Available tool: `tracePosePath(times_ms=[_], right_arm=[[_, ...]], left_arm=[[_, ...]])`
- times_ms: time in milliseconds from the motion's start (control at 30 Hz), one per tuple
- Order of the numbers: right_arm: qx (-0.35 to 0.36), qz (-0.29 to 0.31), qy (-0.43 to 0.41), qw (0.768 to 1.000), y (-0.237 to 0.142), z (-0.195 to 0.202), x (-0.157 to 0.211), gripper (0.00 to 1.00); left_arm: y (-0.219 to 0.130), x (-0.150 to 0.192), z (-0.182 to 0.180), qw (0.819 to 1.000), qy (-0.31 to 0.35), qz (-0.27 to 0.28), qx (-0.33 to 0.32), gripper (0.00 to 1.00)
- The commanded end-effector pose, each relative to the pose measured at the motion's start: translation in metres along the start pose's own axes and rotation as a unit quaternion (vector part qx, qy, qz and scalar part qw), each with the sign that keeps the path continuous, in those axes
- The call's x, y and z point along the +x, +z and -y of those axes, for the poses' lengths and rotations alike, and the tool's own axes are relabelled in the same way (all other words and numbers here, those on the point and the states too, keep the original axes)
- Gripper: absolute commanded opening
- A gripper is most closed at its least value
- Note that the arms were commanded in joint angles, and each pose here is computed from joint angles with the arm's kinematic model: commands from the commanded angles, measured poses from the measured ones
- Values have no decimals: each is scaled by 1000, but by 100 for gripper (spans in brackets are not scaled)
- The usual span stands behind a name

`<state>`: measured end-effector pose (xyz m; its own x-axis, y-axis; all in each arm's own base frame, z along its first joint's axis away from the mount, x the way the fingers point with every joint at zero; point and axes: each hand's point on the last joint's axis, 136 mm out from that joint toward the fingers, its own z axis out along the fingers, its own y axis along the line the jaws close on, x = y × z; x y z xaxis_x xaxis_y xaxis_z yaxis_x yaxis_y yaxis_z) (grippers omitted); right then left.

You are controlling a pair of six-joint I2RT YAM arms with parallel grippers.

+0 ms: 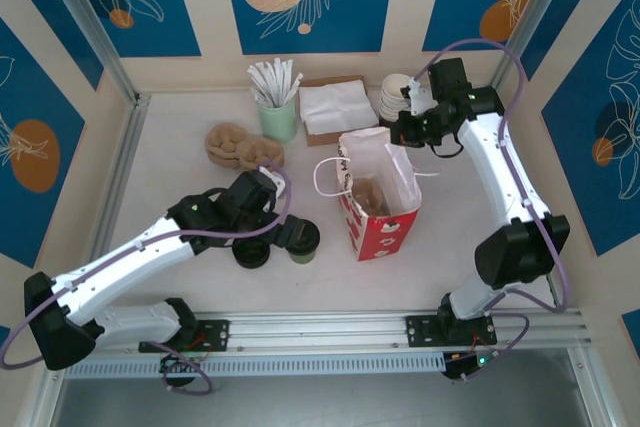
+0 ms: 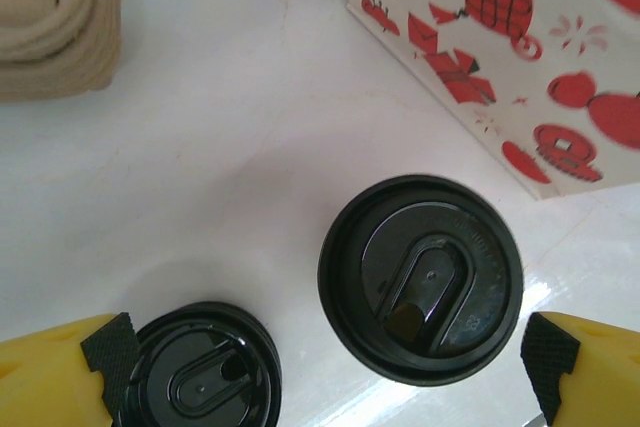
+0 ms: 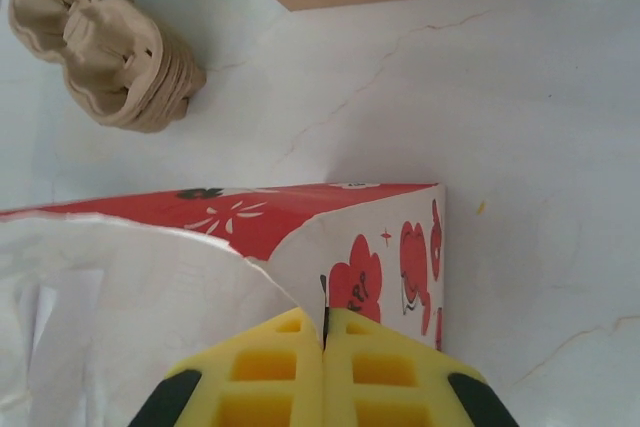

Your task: Pack the takeout coffee

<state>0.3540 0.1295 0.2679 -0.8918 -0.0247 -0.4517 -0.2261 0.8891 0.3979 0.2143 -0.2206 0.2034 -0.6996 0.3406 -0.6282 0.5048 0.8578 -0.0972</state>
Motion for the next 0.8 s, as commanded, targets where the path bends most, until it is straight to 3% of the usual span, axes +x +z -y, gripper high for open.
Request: tracePosePath(times_ms=[0, 233, 433, 600, 767], right_arm=[[-9, 86, -29, 996, -40, -20, -11, 0], [-9, 193, -53, 980, -75, -33, -12, 0], [-23, 245, -68, 967, -86, -41, -4, 0], [-18, 242, -45, 969, -85, -37, -1, 0], [6, 205, 75, 976, -82, -23, 3, 0]], left_arm=[[-14, -18, -3, 999, 6, 46, 0, 99], [-19, -23, -5, 998, 8, 62, -6, 99], [-20, -23, -7, 998, 4, 64, -9, 99], [-21, -22, -7, 998, 0, 66, -8, 99], [-20, -20, -6, 998, -3, 58, -6, 99]])
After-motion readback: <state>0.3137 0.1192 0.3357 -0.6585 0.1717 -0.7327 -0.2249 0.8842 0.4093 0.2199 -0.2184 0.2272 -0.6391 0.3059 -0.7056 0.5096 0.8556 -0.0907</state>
